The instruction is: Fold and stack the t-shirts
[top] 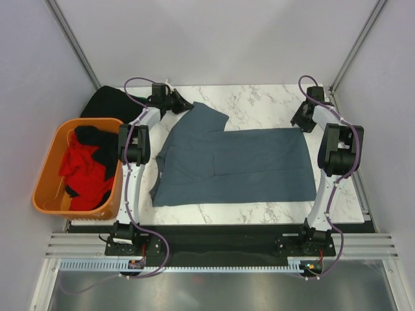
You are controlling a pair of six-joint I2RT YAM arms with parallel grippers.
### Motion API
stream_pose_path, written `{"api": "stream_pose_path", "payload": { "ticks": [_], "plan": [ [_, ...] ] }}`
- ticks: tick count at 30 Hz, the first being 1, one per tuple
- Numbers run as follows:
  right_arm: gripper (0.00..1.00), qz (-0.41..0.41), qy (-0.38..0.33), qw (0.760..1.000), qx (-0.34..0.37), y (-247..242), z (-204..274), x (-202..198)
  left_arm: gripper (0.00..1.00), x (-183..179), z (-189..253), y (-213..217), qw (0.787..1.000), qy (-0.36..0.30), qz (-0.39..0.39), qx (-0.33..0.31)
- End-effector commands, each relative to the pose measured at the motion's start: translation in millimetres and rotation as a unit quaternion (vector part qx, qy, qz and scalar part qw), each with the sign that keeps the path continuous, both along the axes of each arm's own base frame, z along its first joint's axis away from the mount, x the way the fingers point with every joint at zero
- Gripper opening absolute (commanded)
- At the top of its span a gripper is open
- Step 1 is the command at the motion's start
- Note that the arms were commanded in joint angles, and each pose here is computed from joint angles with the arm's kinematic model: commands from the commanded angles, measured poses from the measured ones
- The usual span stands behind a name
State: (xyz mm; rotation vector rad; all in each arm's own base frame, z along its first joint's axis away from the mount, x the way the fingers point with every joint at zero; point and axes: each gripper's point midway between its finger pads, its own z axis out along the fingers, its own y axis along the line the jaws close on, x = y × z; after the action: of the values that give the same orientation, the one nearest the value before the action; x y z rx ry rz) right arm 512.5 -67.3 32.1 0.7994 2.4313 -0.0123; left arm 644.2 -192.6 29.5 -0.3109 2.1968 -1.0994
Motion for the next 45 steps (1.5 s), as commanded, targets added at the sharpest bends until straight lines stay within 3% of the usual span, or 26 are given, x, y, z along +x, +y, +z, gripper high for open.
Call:
{"api": "stream_pose_path", "payload": {
  "ticks": [1,9,12,15,16,19,21,29,38,39,40,45],
  "plan": [
    [0.55,0.003,-0.003,1.0,-0.015,-1.9,0.1,7.3,0.02,-4.7,-10.0,-0.3,1.0,0.017,-0.001,-0.005],
    [0.46,0.005,0.01,1.0,-0.019,-2.7,-14.1,1.9,0.02,-4.9,-10.3,-0.5,1.0,0.018,-0.001,-0.006],
    [0.38,0.005,0.009,1.0,-0.019,-3.8,-15.1,4.1,0.02,-5.0,-10.9,-0.5,1.0,0.018,-0.001,-0.005],
    [0.26,0.006,0.013,1.0,-0.015,-2.3,-19.9,3.7,0.02,-4.2,-8.9,-0.8,1.0,0.017,-0.001,-0.007],
    [0.16,0.01,0.014,1.0,-0.011,0.1,-20.9,3.5,0.02,-3.3,-10.7,0.0,1.0,0.018,0.002,-0.005],
    [0.0,0.013,0.003,1.0,0.0,4.9,-14.3,6.6,0.02,-0.9,-4.3,1.4,1.0,0.013,0.005,0.005],
    [0.0,0.018,-0.004,1.0,0.012,12.3,-6.9,7.2,0.02,-7.1,3.1,3.2,1.0,0.015,0.008,0.007],
    [0.0,0.05,-0.043,0.997,0.031,44.4,53.7,-8.7,0.02,-40.4,152.2,4.1,0.998,-0.06,0.02,0.004],
    [0.0,0.071,-0.042,0.996,0.035,58.3,79.9,-64.3,0.02,-124.2,178.8,12.2,0.998,-0.05,0.026,0.04],
    [0.0,0.07,-0.038,0.996,0.036,58.7,78.8,-70.1,0.02,-138.4,163.8,14.3,0.998,-0.033,0.026,0.046],
    [0.0,0.07,-0.035,0.996,0.036,59.2,78.0,-79.6,0.02,-151.2,185.1,15.2,0.997,-0.053,0.029,0.047],
    [0.0,0.062,-0.014,0.998,0.024,54.7,66.4,-112.6,0.02,-210.4,177.7,24.8,0.996,-0.049,0.034,0.066]
  ]
}}
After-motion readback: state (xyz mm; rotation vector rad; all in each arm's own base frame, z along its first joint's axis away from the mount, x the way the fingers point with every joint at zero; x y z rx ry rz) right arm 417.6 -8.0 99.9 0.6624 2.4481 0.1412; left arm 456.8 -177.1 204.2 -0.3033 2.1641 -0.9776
